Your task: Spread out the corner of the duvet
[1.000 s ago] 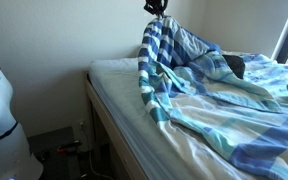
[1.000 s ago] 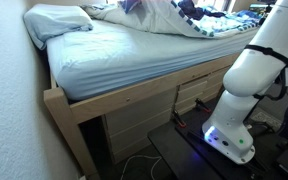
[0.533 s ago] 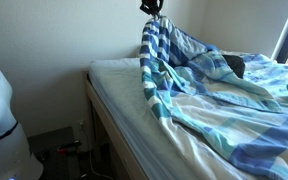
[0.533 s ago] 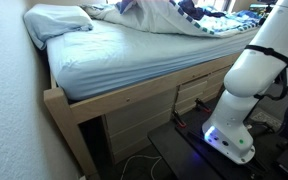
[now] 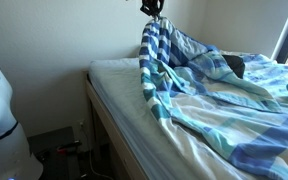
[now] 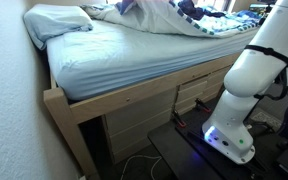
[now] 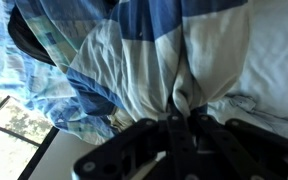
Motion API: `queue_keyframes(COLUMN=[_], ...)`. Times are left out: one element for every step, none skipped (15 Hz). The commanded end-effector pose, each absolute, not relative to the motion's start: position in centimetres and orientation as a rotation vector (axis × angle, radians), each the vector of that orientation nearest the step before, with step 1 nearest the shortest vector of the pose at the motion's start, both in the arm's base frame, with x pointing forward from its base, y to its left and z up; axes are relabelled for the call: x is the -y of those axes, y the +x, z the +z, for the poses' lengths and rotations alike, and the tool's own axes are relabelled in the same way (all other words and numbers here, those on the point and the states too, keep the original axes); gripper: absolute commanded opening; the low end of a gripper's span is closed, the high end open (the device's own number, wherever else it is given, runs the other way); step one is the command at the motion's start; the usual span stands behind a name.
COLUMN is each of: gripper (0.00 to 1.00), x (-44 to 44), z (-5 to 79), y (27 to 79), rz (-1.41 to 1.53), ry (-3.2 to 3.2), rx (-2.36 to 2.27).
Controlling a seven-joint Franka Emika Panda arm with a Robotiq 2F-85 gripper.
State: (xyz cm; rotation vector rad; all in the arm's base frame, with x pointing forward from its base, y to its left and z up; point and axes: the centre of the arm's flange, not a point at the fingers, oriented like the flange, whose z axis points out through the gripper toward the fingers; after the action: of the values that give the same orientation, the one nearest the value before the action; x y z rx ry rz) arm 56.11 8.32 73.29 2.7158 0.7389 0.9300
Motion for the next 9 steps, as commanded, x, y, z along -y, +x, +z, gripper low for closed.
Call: queue_keyframes(gripper=[0.02, 0.02, 0.02, 0.02, 0.02, 0.02, 0.02, 0.02, 0.02], x=[-10.1, -10.8, -11.5, -12.2, -12.8, -13.4, -13.9, -14.4, -14.9], z=[73.1, 73.1, 73.0, 72.9, 72.8, 72.7, 72.5, 72.2, 72.0], y=[55.0, 54.5, 54.3, 53.9, 53.6, 53.3, 52.9, 52.3, 51.7], rz=[0.922, 0.916, 0.913, 0.911, 0.905, 0.900, 0.892, 0.887, 0.884], ry=[2.720, 2.715, 2.713, 2.709, 2.702, 2.701, 2.701, 2.701, 2.702], rx=[-0.803, -0.829, -0.849, -0.869, -0.892, -0.913, -0.931, -0.951, -0.969])
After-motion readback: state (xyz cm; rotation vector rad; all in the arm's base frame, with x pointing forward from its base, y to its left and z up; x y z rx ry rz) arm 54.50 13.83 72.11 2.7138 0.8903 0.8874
